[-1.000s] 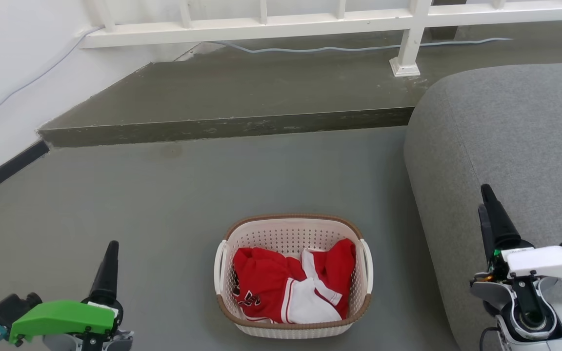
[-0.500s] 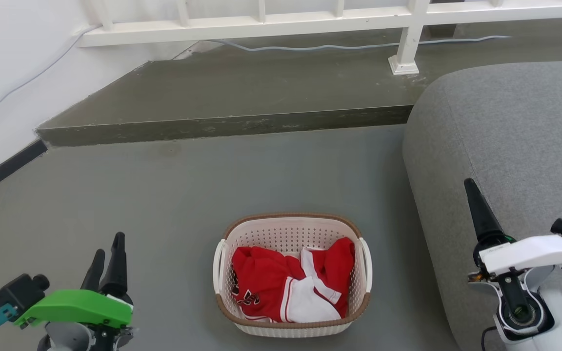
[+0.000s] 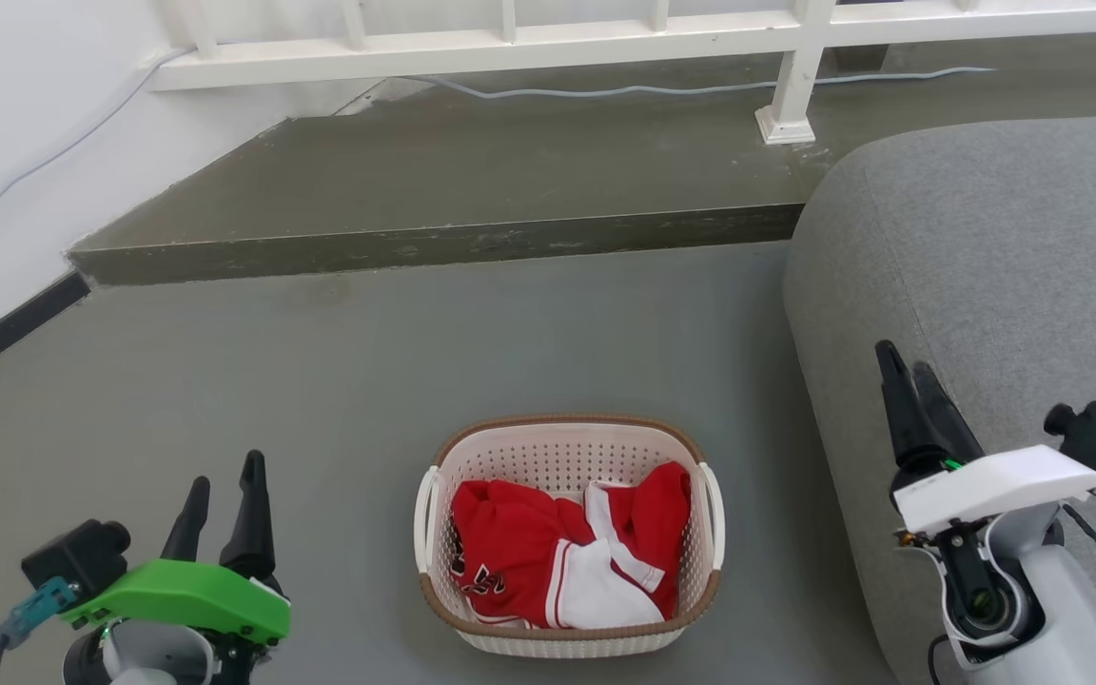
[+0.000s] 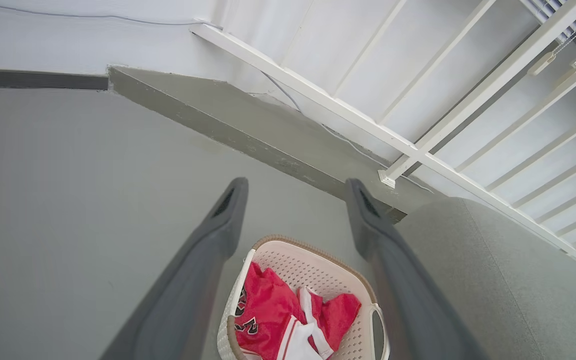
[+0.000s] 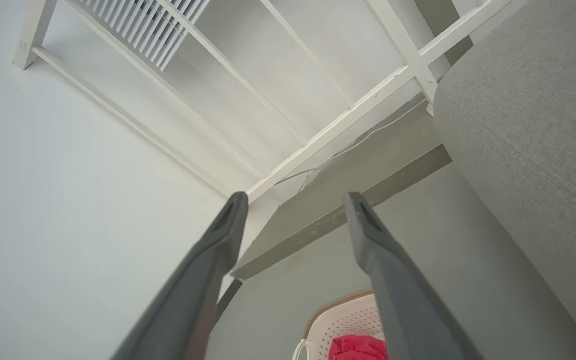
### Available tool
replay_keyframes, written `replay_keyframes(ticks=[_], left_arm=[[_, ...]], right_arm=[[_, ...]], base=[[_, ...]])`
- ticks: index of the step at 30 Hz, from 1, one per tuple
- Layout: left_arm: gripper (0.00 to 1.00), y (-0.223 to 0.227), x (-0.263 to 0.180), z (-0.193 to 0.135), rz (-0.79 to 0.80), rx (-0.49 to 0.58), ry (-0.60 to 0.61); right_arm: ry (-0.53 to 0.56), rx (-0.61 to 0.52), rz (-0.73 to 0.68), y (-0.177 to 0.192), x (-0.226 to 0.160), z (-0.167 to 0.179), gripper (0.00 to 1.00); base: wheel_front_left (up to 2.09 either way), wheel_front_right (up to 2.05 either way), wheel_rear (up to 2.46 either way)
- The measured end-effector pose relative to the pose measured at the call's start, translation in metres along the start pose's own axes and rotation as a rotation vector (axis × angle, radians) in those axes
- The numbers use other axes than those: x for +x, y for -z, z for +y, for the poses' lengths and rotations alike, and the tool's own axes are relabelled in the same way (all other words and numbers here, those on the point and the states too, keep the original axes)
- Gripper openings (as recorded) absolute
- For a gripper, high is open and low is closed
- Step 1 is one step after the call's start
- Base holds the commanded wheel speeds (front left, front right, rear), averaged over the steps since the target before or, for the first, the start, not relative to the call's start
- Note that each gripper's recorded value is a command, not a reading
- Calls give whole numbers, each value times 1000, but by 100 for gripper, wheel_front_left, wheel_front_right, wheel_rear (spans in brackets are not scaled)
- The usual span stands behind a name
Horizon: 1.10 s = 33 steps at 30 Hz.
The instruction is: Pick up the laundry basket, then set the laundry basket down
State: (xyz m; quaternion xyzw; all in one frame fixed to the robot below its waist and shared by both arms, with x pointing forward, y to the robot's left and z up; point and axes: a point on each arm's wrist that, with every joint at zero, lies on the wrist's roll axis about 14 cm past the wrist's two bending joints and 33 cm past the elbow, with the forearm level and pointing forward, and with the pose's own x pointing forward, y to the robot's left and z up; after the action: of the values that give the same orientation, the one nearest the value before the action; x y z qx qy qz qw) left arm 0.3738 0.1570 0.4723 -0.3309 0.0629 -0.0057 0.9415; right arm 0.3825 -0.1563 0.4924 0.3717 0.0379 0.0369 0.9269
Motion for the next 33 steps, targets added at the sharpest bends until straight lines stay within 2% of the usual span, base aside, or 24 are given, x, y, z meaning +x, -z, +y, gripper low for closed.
replay_keyframes(ticks=[33], left_arm=[[100,-12,4,-35,-116,394,116]], right_arm=[[-140,-417,-51,5,6,36,100]], base=[[0,0,0]])
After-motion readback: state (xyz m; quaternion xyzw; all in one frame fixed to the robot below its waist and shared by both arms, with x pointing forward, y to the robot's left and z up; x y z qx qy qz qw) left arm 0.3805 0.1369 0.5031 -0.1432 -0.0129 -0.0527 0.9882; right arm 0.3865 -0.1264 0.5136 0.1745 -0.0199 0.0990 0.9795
